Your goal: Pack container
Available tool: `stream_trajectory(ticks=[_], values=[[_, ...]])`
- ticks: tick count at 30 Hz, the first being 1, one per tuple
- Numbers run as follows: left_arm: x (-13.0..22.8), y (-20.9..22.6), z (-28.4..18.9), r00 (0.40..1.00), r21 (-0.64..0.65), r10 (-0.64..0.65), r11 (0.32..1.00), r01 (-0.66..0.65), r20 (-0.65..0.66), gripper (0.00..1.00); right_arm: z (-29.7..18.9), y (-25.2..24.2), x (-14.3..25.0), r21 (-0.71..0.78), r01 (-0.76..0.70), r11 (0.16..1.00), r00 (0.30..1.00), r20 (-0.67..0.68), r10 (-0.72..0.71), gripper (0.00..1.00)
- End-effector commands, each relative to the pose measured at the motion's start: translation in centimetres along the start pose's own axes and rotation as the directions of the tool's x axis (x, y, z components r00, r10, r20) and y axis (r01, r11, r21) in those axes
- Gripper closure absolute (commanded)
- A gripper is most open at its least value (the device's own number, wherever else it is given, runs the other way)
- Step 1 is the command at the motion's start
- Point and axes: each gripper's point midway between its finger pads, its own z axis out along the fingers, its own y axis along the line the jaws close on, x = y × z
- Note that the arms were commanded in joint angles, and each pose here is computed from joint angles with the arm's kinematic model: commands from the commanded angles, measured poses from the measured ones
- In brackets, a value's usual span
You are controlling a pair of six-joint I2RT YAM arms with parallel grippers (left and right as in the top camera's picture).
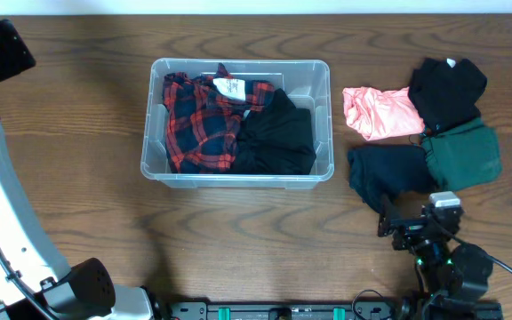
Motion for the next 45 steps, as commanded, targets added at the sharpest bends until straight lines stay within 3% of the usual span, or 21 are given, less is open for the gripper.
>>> stream_trajectory(ticks=[1,5,8,13,19,27,29,31,35,40,45], values=[[0.4,0.4,0.5,1.000,-0.017,0.005,1.000,-0.005,-0.016,0.02,-0.5,2.9,-3.4,-0.183,-0.233,0.955,0.964,0.085,0.251,0.01],[0.4,0.4,0.5,1.000,-0.017,0.005,1.000,-0.005,-0.016,0.02,-2.1,4.5,-9.1,-0.291,-0.143,0.946,0.932,0.282,0.228,0.01],[0.4,0.4,0.5,1.000,-0.017,0.005,1.000,-0.005,-0.016,0.02,-2.5,4.7,-11.0,-0.292,-0.157,0.943,0.929,0.281,0.242,0.01],[0.4,0.4,0.5,1.000,-0.017,0.005,1.000,-0.005,-0.016,0.02,-0.3,4.0,-12.5,-0.225,-0.290,0.930,0.946,0.083,0.314,0.01],[0.4,0.4,0.5,1.000,-0.017,0.005,1.000,-0.005,-0.016,0.02,5.6,1.0,-15.7,-0.060,-0.283,0.957,0.951,-0.151,0.271,0.01],[0.4,0.4,0.5,1.000,-0.017,0.005,1.000,-0.005,-0.016,0.02,13.4,-1.4,-19.4,-0.051,-0.303,0.952,0.905,-0.327,0.271,0.01],[0.4,0.4,0.5,1.000,-0.017,0.005,1.000,-0.005,-0.016,0.02,14.3,-4.4,-18.7,0.064,-0.337,0.939,0.877,-0.341,0.338,0.01],[0.4,0.4,0.5,1.000,-0.017,0.005,1.000,-0.005,-0.016,0.02,14.2,-9.1,-16.8,0.272,-0.411,0.870,0.807,-0.335,0.486,0.01],[0.3,0.4,0.5,1.000,-0.017,0.005,1.000,-0.005,-0.016,0.02,11.1,-16.6,-12.3,0.534,-0.520,0.666,0.637,-0.277,0.720,0.01],[0.4,0.4,0.5,1.000,-0.017,0.005,1.000,-0.005,-0.016,0.02,4.6,-23.0,-6.6,0.739,-0.525,0.422,0.443,-0.186,0.877,0.01],[0.4,0.4,0.5,1.000,-0.017,0.005,1.000,-0.005,-0.016,0.02,2.5,-25.5,-1.8,0.750,-0.519,0.410,0.380,-0.228,0.897,0.01]])
